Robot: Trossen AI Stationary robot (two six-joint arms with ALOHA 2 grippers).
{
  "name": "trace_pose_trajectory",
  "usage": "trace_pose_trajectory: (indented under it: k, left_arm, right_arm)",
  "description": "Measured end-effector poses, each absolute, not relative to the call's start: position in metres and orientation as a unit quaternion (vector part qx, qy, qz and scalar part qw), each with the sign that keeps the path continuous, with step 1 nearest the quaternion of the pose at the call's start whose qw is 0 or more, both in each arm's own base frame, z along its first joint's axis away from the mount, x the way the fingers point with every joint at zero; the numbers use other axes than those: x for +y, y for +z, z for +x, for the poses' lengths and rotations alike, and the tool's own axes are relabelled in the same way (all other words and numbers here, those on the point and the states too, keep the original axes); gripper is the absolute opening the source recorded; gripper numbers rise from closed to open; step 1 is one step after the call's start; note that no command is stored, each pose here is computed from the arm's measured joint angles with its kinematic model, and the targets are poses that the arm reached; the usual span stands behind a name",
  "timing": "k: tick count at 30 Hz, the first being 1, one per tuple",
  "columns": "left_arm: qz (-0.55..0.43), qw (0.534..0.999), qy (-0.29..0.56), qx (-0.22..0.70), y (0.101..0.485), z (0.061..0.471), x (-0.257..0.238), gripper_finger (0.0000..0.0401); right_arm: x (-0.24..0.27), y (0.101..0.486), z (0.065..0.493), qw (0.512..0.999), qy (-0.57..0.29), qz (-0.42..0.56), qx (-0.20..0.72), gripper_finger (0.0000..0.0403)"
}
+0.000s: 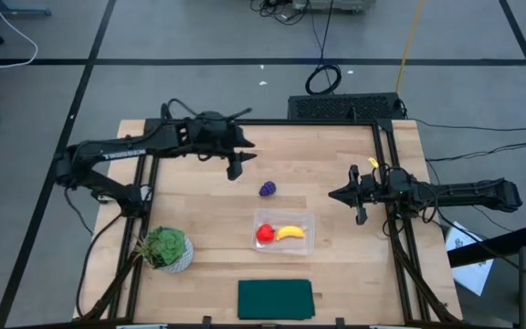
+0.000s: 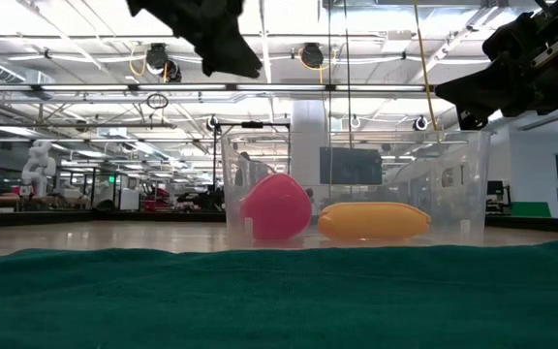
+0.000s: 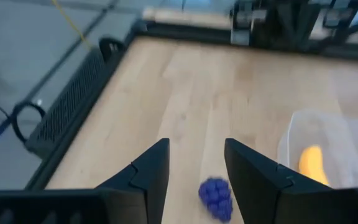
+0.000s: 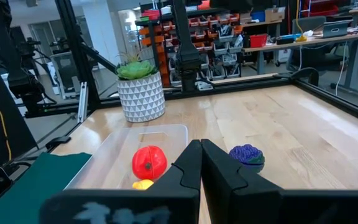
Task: Pick and placing Produce into tupperware
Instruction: Put the grapes into the transparent bin
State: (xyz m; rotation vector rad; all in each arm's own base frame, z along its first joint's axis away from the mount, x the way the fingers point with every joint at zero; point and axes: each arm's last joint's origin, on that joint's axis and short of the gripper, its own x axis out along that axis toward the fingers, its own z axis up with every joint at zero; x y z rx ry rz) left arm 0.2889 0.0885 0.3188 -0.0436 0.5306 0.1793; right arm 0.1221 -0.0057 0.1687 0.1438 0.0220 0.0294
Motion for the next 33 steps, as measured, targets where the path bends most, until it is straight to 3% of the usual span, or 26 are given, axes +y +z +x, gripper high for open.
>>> trace_pose_trajectory:
  k: [13,27,33]
  left_arm:
    - [-0.025,0.895,0.050,0.442,0.283,0.349,0.099,0.0169]
    - [-0.020,0.868,0.029,0.496,0.243,0.380,0.093,0.0288]
    - [-0.026,0.867,0.037,0.497,0.231,0.389,0.090,0.0313]
  right_arm:
    - [-0.006,0.169,0.122,0.997,0.015,0.070,0.012,0.0000]
    - [-0.006,0.168,0.122,0.997,0.015,0.070,0.015,0.0000]
    - [-0.006,0.168,0.122,0.997,0.015,0.070,0.017,0.0000]
